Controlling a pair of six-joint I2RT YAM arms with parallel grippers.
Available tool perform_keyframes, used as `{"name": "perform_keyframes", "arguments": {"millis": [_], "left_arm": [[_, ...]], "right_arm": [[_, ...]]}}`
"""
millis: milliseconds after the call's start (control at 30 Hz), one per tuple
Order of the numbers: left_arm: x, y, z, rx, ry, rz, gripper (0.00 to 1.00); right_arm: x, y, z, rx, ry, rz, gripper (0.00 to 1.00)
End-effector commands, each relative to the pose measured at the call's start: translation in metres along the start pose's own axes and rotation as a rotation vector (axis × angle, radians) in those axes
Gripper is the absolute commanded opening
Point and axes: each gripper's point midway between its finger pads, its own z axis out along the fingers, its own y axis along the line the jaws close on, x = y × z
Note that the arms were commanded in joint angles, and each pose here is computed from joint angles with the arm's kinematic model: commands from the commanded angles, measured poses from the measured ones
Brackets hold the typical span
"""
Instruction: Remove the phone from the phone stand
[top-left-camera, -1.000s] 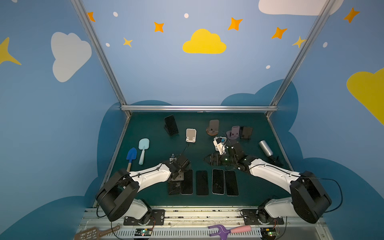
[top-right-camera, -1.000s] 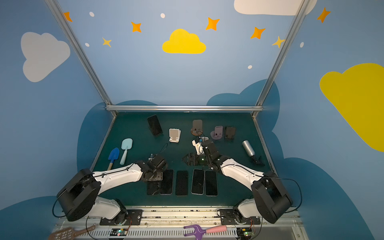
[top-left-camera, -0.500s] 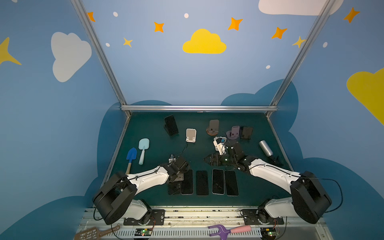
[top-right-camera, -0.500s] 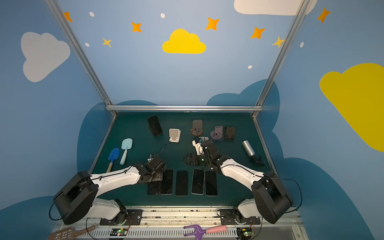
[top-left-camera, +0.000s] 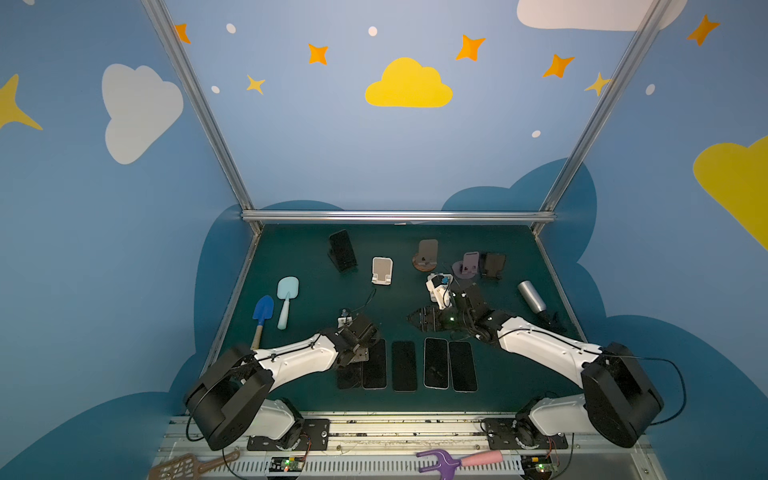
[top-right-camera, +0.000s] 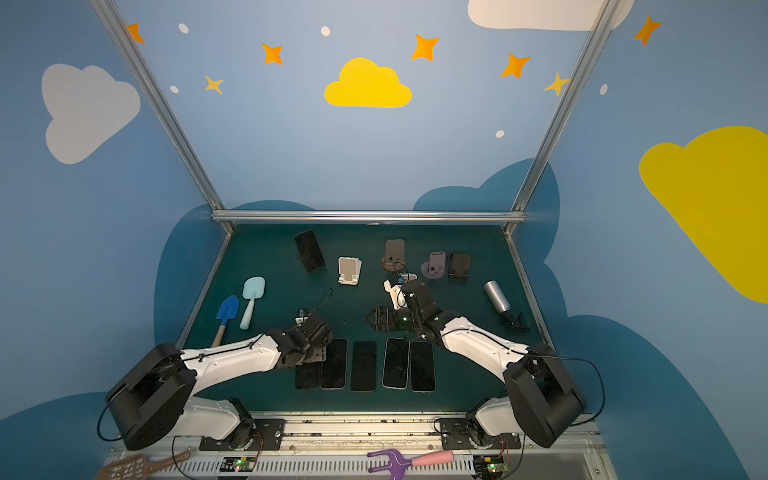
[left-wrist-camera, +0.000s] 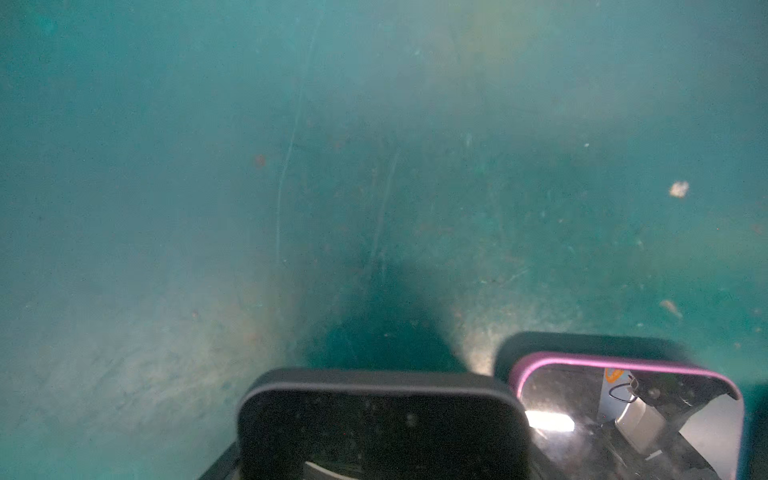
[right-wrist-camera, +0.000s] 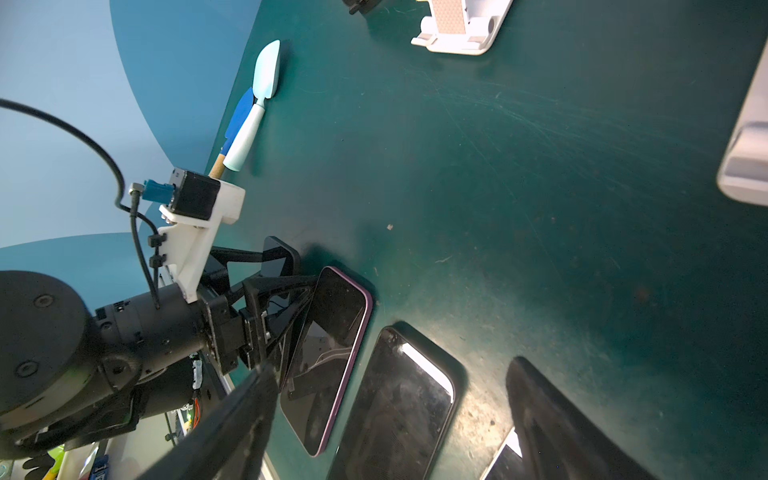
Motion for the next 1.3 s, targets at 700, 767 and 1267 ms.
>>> {"name": "perform_keyframes", "arguments": {"millis": [700, 767, 1267], "left_arm": [[-0.012, 0.007, -0.041, 0.051, -0.040, -0.044, 0.85], [-0.019, 0.012, -0.050, 0.031, -0.064, -0.059, 0.86], [-0.143, 0.040, -0.159, -0.007, -0.643, -0.279, 1.00]], "right_arm": [[-0.012, 0.010, -0.014, 0.013, -0.045, -0.049, 0.87], [-0.012, 0.010, -0.015, 0.012, -0.047, -0.050, 0.86], [-0.026, -0.025, -0.055, 0.219, -0.273, -0.013, 0.89]]}}
